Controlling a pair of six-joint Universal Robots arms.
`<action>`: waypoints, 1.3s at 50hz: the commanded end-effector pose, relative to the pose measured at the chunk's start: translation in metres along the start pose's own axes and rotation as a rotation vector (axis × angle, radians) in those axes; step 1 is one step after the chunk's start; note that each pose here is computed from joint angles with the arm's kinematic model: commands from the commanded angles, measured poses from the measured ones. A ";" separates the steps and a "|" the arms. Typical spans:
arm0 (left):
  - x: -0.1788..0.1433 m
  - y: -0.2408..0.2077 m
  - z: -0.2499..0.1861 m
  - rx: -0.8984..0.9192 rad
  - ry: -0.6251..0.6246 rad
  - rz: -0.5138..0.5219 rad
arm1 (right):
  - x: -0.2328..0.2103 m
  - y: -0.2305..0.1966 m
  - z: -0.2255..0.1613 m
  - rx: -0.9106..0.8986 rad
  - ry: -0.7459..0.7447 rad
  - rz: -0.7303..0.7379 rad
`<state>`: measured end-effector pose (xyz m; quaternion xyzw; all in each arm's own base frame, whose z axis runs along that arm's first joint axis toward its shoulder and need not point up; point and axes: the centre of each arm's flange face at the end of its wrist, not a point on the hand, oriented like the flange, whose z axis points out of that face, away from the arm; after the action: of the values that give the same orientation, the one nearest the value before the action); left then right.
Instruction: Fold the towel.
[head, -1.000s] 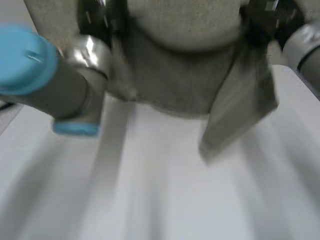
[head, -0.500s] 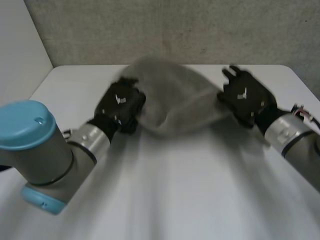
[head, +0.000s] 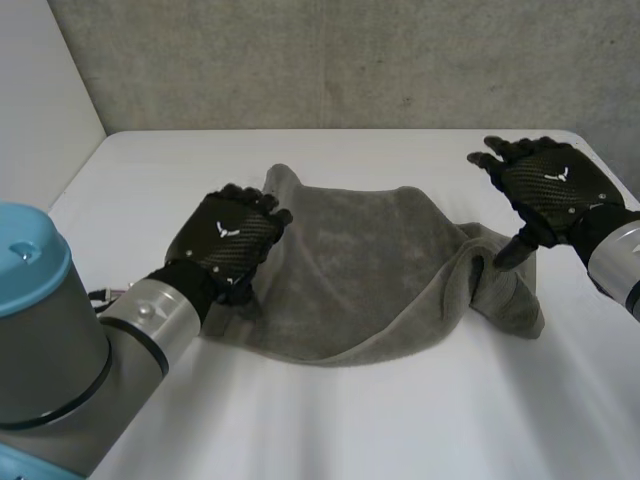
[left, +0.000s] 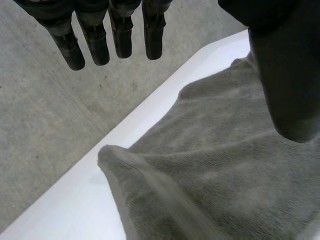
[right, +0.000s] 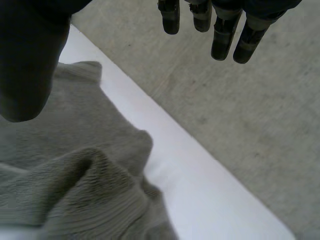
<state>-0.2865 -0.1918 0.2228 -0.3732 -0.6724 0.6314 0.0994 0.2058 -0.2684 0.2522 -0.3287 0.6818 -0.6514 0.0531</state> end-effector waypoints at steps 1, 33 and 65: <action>0.015 0.027 -0.010 -0.102 0.043 -0.025 | -0.007 0.008 -0.007 -0.108 -0.063 0.026; 0.054 0.090 0.013 -0.291 -0.054 -0.231 | -0.051 0.056 0.076 -0.205 -0.199 -0.429; 0.024 0.097 0.091 -0.124 -0.210 -0.053 | 0.008 0.042 0.073 -0.191 0.073 -0.043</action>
<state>-0.3266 -0.2302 0.1136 -0.2852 -0.7451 0.5980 0.0769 0.2288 -0.3484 0.2096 -0.3216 0.7212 -0.6132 -0.0206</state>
